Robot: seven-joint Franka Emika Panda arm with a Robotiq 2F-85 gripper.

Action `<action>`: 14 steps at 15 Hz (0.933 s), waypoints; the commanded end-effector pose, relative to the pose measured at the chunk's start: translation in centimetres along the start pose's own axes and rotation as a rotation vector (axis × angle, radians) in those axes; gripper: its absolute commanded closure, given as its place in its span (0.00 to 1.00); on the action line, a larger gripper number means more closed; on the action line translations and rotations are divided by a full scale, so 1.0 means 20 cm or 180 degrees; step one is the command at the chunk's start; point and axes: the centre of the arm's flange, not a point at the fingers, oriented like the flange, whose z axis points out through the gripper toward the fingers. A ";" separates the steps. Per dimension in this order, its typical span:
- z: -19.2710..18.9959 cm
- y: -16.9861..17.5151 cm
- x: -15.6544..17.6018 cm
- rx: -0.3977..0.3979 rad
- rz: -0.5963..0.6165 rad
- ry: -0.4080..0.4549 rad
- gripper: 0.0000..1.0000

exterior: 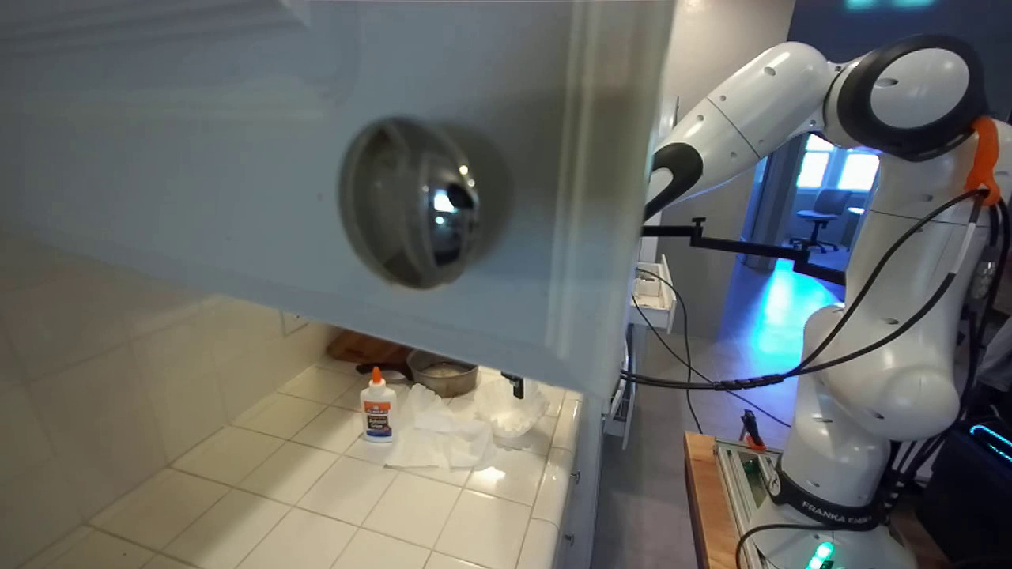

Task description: Unstack the white bowls.

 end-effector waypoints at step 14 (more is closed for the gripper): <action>-0.02 -0.06 0.00 0.0006 0.0080 0.0036 1.00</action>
